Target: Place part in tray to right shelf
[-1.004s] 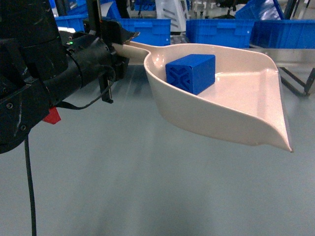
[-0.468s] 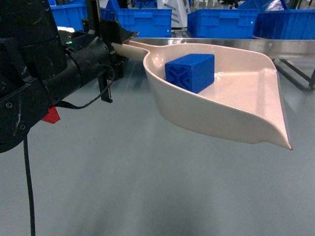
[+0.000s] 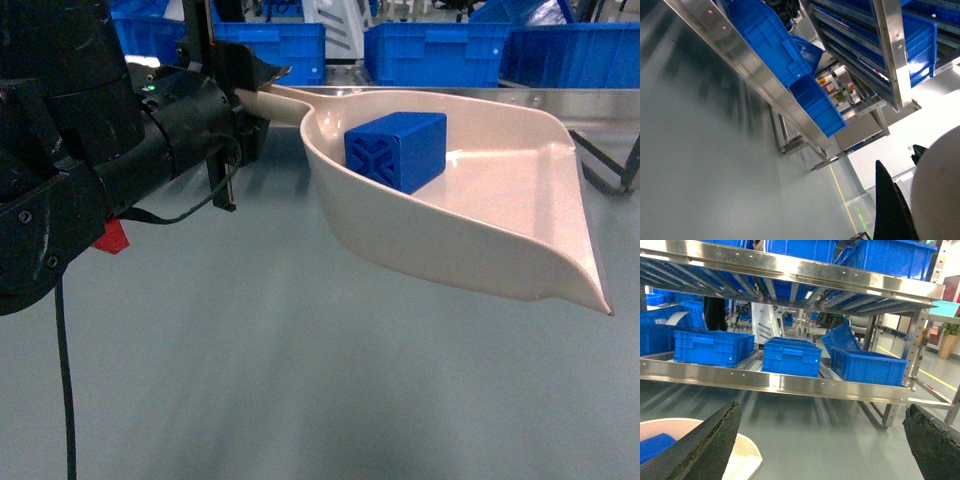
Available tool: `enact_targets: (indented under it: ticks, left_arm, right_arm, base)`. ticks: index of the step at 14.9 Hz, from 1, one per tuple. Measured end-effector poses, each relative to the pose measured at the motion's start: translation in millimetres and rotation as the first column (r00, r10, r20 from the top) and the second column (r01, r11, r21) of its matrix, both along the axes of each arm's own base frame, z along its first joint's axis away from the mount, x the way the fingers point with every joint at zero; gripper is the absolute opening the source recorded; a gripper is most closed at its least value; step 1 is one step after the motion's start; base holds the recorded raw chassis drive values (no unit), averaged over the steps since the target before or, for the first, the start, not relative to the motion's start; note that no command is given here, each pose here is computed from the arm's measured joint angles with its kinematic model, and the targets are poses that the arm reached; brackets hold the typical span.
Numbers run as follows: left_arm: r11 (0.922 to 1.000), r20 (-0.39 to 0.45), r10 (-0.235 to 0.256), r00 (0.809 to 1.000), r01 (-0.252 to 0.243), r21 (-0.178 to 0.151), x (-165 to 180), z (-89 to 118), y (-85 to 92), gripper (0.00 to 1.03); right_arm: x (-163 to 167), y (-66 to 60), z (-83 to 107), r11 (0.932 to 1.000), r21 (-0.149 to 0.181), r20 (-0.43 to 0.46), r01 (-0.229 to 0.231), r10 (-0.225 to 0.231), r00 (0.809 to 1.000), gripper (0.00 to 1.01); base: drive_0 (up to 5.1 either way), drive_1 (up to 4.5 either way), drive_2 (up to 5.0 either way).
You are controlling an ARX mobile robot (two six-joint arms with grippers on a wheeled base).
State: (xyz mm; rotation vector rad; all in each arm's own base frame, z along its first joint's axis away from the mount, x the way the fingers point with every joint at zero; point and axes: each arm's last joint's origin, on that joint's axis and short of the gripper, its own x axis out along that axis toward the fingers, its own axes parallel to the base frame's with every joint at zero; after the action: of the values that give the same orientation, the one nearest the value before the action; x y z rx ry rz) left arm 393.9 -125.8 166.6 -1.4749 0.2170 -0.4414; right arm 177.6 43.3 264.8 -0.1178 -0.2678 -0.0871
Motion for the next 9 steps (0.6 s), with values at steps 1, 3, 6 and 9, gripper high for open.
enact_targets:
  ticks: [1, 3, 6, 9]
  left_arm:
    - [1.0000, 0.000, -0.005, 1.000, 0.005, 0.000, -0.5, 0.0, -1.4, 0.12]
    - [1.0000, -0.001, -0.002, 1.000, 0.002, 0.001, -0.3, -0.1, -0.9, 0.12]
    - [1.0000, 0.001, 0.003, 1.000, -0.003, -0.001, 0.2, 0.1, 0.6, 0.12]
    - [1.0000, 0.001, 0.004, 1.000, -0.004, -0.001, 0.2, 0.1, 0.7, 0.12]
  right_arm:
    - [0.0, 0.1, 0.0, 1.0000, 0.000, 0.000, -0.001, 0.001, 1.000, 0.98]
    - [0.0, 0.1, -0.1, 1.0000, 0.000, -0.001, -0.001, 0.001, 1.000, 0.98]
    - [-0.1, 0.1, 0.2, 1.0000, 0.000, 0.002, -0.001, 0.001, 1.000, 0.98]
    - [0.0, 0.1, 0.1, 1.0000, 0.000, 0.001, -0.001, 0.001, 1.000, 0.98]
  base:
    - [3.0, 0.84, -4.1]
    - [3.0, 0.84, -4.1]
    - [3.0, 0.84, -4.1]
    - [3.0, 0.84, -4.1]
